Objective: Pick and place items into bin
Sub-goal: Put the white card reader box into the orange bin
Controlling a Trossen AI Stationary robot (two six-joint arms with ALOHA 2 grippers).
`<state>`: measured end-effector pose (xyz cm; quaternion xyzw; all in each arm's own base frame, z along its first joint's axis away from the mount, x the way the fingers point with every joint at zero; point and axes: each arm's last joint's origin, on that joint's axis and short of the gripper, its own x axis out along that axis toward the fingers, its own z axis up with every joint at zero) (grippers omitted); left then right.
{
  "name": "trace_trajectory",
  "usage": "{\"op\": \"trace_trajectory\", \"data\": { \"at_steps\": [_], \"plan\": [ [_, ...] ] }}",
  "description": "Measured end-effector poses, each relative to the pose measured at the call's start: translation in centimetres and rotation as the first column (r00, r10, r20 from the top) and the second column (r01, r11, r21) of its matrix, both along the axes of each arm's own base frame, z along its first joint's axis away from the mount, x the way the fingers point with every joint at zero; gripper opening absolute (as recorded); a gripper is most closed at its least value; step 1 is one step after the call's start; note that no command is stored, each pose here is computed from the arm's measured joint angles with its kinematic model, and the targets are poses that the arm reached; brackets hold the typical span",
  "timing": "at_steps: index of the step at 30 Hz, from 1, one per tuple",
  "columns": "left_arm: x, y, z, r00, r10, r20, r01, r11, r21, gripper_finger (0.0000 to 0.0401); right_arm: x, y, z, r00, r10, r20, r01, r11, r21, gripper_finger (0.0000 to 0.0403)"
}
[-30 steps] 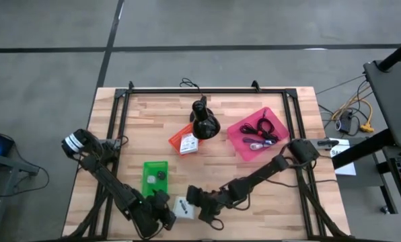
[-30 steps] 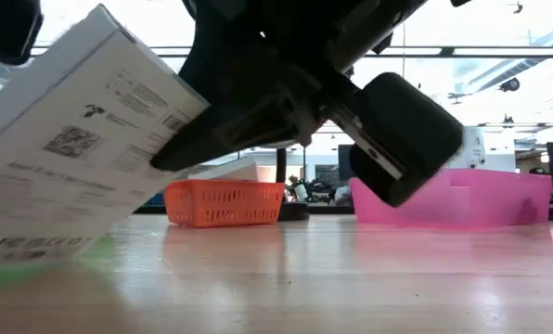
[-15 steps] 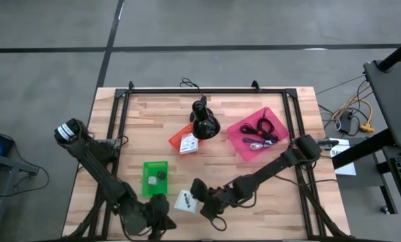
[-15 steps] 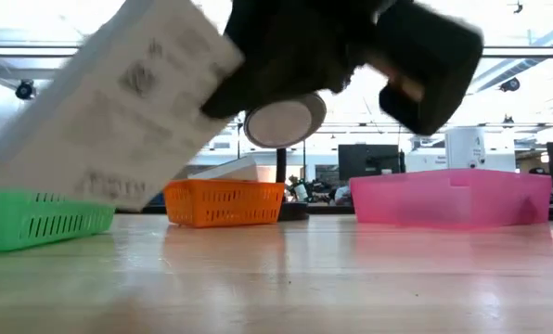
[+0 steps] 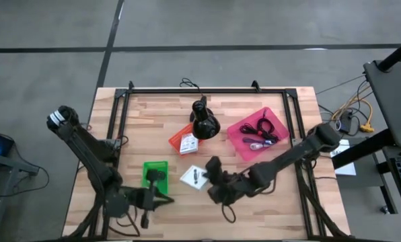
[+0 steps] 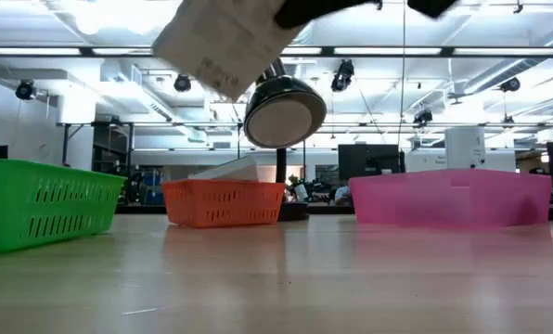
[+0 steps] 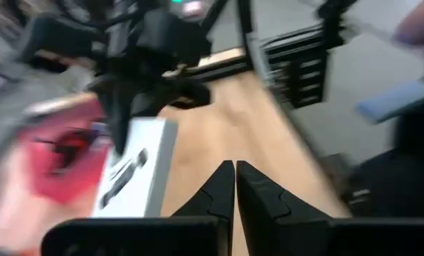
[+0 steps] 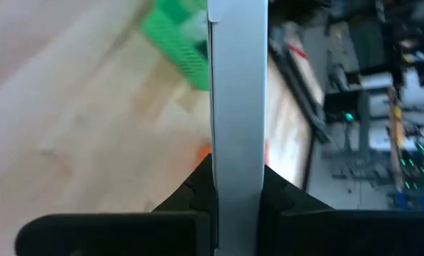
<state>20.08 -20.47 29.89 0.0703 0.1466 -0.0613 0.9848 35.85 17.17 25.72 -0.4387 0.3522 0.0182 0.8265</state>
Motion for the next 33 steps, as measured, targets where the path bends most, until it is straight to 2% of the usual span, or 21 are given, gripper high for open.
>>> {"op": "trace_trajectory", "data": {
  "at_steps": [3, 10, 13, 17, 22, 25, 29, 33],
  "plan": [
    [-0.9, 1.5, 0.3, 0.999, 0.034, 0.037, -0.037, 0.997, 0.064, 0.0001, -0.2, -1.4, 1.6, 0.998, -0.047, 0.037, 0.046, 0.999, 0.017, 0.0029],
    [-2.8, 5.2, -1.2, 0.996, 0.077, 0.054, -0.08, 0.995, 0.057, 0.0001, 0.8, -5.9, 2.6, 0.986, -0.161, 0.049, 0.16, 0.987, 0.027, 0.0029],
    [-3.5, 6.4, -1.9, 0.993, 0.092, 0.077, -0.096, 0.995, 0.039, 0.0001, 1.6, -7.9, 2.0, 0.982, -0.188, 0.024, 0.187, 0.982, 0.019, 0.0029],
    [-4.4, 7.5, -2.1, 0.987, 0.115, 0.114, -0.118, 0.993, 0.024, 0.0001, 2.7, -9.6, 0.7, 0.978, -0.208, -0.016, 0.208, 0.976, 0.056, 0.0029],
    [-5.2, 8.4, -1.6, 0.983, 0.117, 0.142, -0.12, 0.993, 0.019, 0.0001, 4.1, -10.1, -0.9, 0.974, -0.225, -0.001, 0.225, 0.973, 0.048, 0.0029],
    [-5.4, 8.6, -1.4, 0.982, 0.108, 0.152, -0.12, 0.99, 0.069, 0.0001, 4.7, -10.0, -1.6, 0.974, -0.228, 0.007, 0.228, 0.973, 0.023, 0.0029],
    [-5.7, 8.9, -1.0, 0.979, 0.111, 0.172, -0.129, 0.987, 0.1, 0.0001, 5.6, -10.8, -2.2, 0.955, -0.295, 0.025, 0.295, 0.955, 0.007, 0.0029],
    [-6.1, 9.4, -0.6, 0.967, 0.168, 0.193, -0.188, 0.978, 0.089, 0.0001, 6.8, -12.0, -3.2, 0.943, -0.332, 0.008, 0.332, 0.943, -0.004, 0.0029]
  ]
}}
